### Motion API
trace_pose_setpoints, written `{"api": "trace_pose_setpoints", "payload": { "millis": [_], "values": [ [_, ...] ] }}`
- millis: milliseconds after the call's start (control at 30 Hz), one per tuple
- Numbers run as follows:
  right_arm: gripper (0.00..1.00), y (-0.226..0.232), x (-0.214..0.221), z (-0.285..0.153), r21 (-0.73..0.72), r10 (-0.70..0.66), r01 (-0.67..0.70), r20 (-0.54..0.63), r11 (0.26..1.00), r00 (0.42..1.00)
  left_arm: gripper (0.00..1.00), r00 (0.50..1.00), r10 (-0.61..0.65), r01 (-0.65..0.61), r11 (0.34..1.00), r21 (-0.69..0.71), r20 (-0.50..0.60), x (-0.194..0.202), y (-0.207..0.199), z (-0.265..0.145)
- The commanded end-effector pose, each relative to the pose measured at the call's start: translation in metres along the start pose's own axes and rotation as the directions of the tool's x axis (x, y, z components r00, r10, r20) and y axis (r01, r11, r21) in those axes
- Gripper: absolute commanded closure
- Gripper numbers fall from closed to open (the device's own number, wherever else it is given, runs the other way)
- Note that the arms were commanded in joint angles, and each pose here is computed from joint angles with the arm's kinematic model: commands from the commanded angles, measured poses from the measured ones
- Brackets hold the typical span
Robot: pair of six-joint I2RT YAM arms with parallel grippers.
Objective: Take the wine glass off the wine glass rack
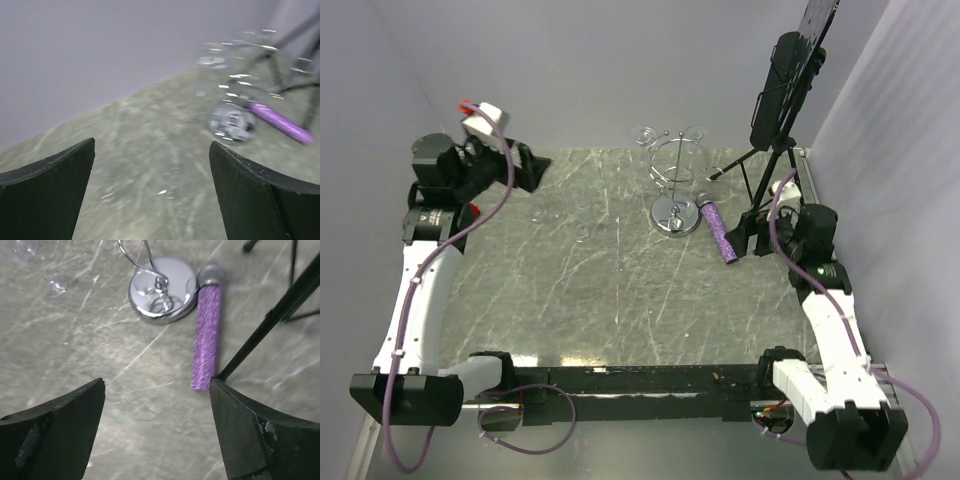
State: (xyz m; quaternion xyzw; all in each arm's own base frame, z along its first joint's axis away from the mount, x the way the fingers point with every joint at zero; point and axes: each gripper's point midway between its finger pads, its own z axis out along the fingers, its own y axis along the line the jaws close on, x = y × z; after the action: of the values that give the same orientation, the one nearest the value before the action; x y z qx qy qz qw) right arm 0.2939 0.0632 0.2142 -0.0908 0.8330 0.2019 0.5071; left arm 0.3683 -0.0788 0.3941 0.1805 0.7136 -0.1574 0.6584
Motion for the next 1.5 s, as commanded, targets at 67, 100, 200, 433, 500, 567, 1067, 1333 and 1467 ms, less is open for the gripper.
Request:
{"api": "trace_pose_setpoints", "payload": {
  "millis": [67, 100, 200, 433, 500, 567, 1067, 1333, 1467],
  "values": [
    [0.12, -0.001, -0.045, -0.005, 0.119, -0.45, 0.437, 0.129, 0.892, 0.884, 0.02, 0.998, -0.033, 0.013, 0.925, 0.381, 0.045, -0.025, -0.1, 0.012],
    [0.12, 0.001, -0.049, -0.004, 0.108, -0.486, 0.475, 0.131, 0.873, 0.864, 0.02, 0.998, -0.047, 0.025, 0.918, 0.396, 0.046, -0.027, -0.107, 0.016],
    [0.19, 0.008, -0.062, 0.001, 0.093, -0.578, 0.571, 0.104, 0.816, 0.809, 0.03, 0.993, -0.11, 0.083, 0.919, 0.385, 0.047, -0.036, -0.108, 0.037],
    [0.34, 0.003, -0.083, 0.029, 0.198, -0.715, 0.703, -0.017, 0.683, 0.699, 0.06, 0.962, -0.269, 0.232, 0.9, 0.368, 0.05, -0.046, -0.097, 0.085],
    [0.36, 0.004, -0.085, 0.04, 0.203, -0.765, 0.753, -0.032, 0.625, 0.643, 0.08, 0.959, -0.276, 0.232, 0.893, 0.387, 0.062, -0.046, -0.097, 0.097],
    [0.36, -0.004, -0.085, 0.053, 0.231, -0.768, 0.764, -0.09, 0.603, 0.634, 0.09, 0.963, -0.263, 0.221, 0.898, 0.38, 0.06, -0.04, -0.093, 0.113],
    [0.43, 0.127, -0.121, 0.064, -0.072, -0.688, 0.72, 0.241, 0.69, 0.684, 0.07, 0.976, -0.217, 0.199, 0.899, 0.389, 0.0, -0.035, -0.085, 0.133],
    [0.41, 0.164, -0.128, 0.106, -0.246, -0.573, 0.588, 0.139, 0.771, 0.808, 0.06, 0.947, -0.32, 0.288, 0.895, 0.342, 0.04, -0.058, -0.049, 0.102],
    [0.44, 0.162, -0.125, 0.127, -0.264, -0.594, 0.594, 0.087, 0.76, 0.8, 0.06, 0.948, -0.311, 0.274, 0.91, 0.312, 0.073, -0.062, -0.035, 0.087]
  ]
}}
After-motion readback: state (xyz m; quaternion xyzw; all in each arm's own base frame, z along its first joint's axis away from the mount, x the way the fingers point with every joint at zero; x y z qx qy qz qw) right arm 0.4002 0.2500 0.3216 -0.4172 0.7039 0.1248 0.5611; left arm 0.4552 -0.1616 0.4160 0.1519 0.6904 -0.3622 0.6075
